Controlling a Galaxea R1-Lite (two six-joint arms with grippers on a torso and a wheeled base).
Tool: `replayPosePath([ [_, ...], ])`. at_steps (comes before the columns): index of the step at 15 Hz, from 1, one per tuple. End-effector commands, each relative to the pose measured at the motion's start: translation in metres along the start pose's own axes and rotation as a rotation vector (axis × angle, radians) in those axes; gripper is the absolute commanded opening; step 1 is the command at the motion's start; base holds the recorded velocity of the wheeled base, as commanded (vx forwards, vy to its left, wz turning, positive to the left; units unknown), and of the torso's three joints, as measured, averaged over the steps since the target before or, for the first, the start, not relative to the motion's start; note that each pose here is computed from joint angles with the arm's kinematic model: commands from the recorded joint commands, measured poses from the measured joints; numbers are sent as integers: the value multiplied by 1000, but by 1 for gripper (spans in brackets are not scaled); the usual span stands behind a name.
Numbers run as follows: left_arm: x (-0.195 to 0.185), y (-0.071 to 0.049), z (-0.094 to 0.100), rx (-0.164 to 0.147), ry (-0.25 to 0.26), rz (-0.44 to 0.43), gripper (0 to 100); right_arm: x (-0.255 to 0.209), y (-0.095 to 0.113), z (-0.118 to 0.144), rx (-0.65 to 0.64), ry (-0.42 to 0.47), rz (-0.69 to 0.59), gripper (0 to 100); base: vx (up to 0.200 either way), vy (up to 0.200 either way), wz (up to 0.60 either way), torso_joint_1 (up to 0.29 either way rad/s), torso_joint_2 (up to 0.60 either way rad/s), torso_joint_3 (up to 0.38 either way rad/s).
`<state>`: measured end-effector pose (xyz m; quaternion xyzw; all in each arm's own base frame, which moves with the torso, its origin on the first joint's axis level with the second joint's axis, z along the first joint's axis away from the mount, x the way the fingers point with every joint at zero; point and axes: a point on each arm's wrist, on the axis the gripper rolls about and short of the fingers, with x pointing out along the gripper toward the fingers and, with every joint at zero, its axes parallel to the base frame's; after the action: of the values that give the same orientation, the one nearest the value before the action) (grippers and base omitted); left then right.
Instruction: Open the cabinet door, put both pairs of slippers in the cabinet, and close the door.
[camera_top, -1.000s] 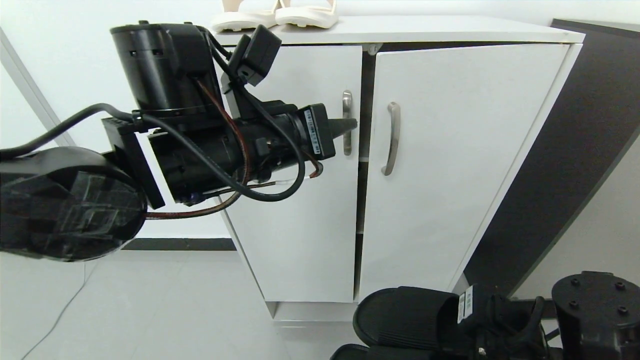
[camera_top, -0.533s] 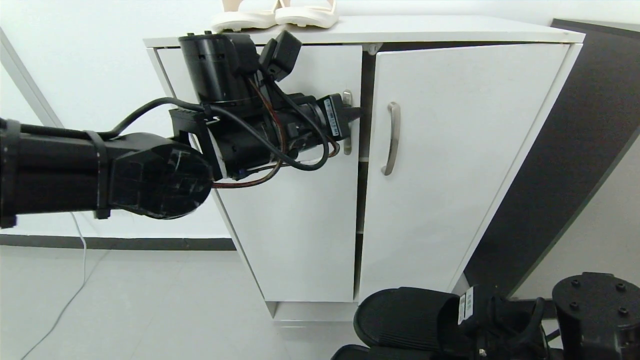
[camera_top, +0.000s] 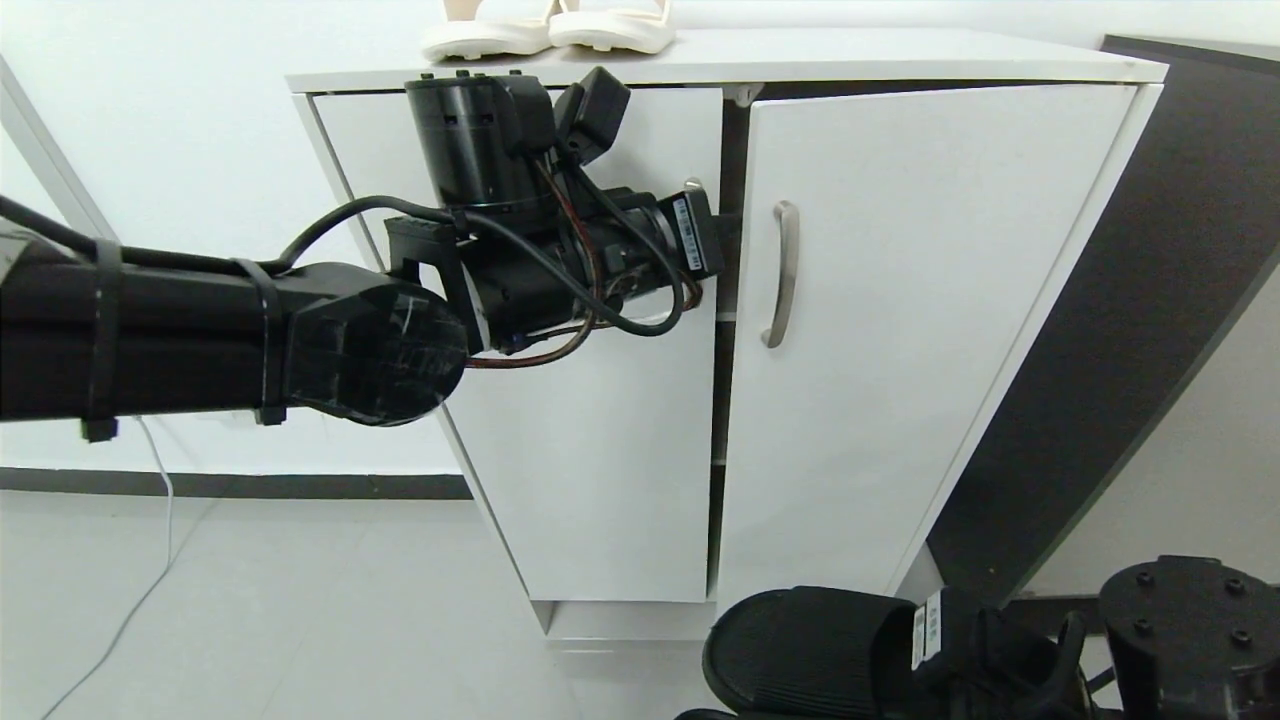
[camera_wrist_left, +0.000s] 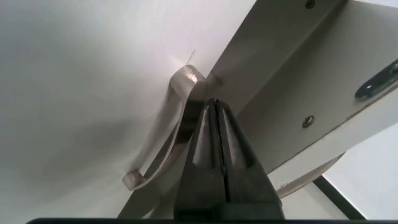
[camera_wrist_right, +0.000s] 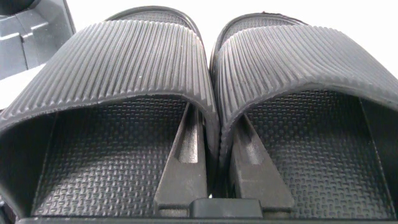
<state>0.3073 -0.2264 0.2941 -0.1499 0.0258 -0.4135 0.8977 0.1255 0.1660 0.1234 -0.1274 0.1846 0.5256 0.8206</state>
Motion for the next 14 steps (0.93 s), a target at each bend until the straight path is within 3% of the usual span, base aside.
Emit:
replayPosePath([
  [1,2,-12,-4,-3,8,-28,0,1,2,-1,-2,6,11,0,-200,0,0,2,2,-2],
  [2,2,-17,-5,-6,10,-39,0,1,3,-1,-3,7,14,0,-200,0,0,2,2,2],
  [4,-6,-53,-12,-11,36,-125,0,1,8,-4,-10,19,39,0,-200,0,0,2,2,0],
  [6,-10,-75,-17,-11,50,-187,0,-1,14,-6,-21,20,64,0,-200,0,0,2,-2,0],
  [8,-10,-75,-16,-10,41,-188,0,-1,16,-7,-24,21,71,0,-200,0,0,0,5,2],
  [13,-21,-51,-6,-1,-1,-121,0,1,15,-7,-23,19,70,0,0,0,0,0,0,0],
  [14,-40,-47,3,4,-17,-100,0,5,7,-5,-9,21,33,0,0,0,0,0,0,0],
])
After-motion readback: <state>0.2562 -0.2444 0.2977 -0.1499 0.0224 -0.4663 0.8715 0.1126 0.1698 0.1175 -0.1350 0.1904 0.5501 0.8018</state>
